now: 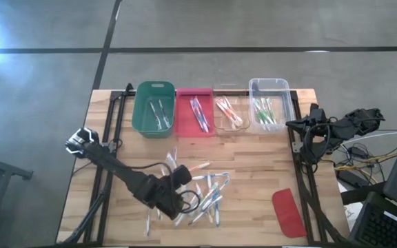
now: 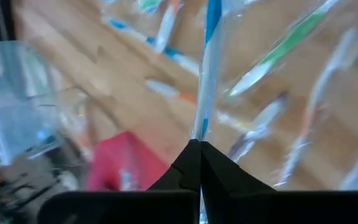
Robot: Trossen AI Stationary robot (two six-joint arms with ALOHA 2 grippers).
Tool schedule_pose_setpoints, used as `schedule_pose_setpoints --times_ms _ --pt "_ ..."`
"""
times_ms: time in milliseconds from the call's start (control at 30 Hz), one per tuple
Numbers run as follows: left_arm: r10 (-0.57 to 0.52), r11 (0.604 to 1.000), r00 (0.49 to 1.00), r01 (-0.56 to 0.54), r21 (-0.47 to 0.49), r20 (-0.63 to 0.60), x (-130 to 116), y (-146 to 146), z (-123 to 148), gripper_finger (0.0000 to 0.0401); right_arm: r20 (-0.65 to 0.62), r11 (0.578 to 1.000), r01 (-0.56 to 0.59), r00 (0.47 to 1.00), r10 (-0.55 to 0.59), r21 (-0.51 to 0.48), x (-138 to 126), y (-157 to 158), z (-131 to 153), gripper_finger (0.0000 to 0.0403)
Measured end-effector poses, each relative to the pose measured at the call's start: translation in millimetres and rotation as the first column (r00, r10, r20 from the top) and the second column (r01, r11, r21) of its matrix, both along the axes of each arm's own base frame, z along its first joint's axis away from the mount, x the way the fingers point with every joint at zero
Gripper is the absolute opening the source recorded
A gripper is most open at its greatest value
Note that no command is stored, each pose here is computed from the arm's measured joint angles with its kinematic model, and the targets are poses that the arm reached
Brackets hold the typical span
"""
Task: Pick & Place Toothbrushes
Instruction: Put the blue toothbrush into the red bin
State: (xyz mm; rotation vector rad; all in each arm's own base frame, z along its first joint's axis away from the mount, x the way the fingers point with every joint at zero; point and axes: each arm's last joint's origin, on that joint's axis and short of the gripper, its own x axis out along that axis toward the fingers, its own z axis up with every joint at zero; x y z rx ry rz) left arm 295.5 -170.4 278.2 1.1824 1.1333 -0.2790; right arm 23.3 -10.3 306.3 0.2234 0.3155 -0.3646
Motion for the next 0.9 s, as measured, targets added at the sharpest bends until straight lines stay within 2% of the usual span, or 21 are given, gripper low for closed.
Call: schedule_pose_setpoints --times_ms 300,667,900 --pt "0.02 0.995 0.999 -0.017 0.095 -0.027 25.6 46.9 0.2 0.0001 0.0 1.0 0.0 1.0 0.0 0.0 0.1 0.0 0.0 0.0008" --pt "0.075 0.985 0.996 -0.068 0.158 -0.038 52.9 118.7 3.0 0.0 0.0 1.0 0.0 1.0 0.0 0.0 0.1 0.0 0.0 0.0009" --pt "0.047 0.993 0.999 -0.046 0.107 -0.012 69.0 180.3 6.8 0.0 0.0 1.0 0.0 1.0 0.0 0.0 0.1 0.0 0.0 0.0009"
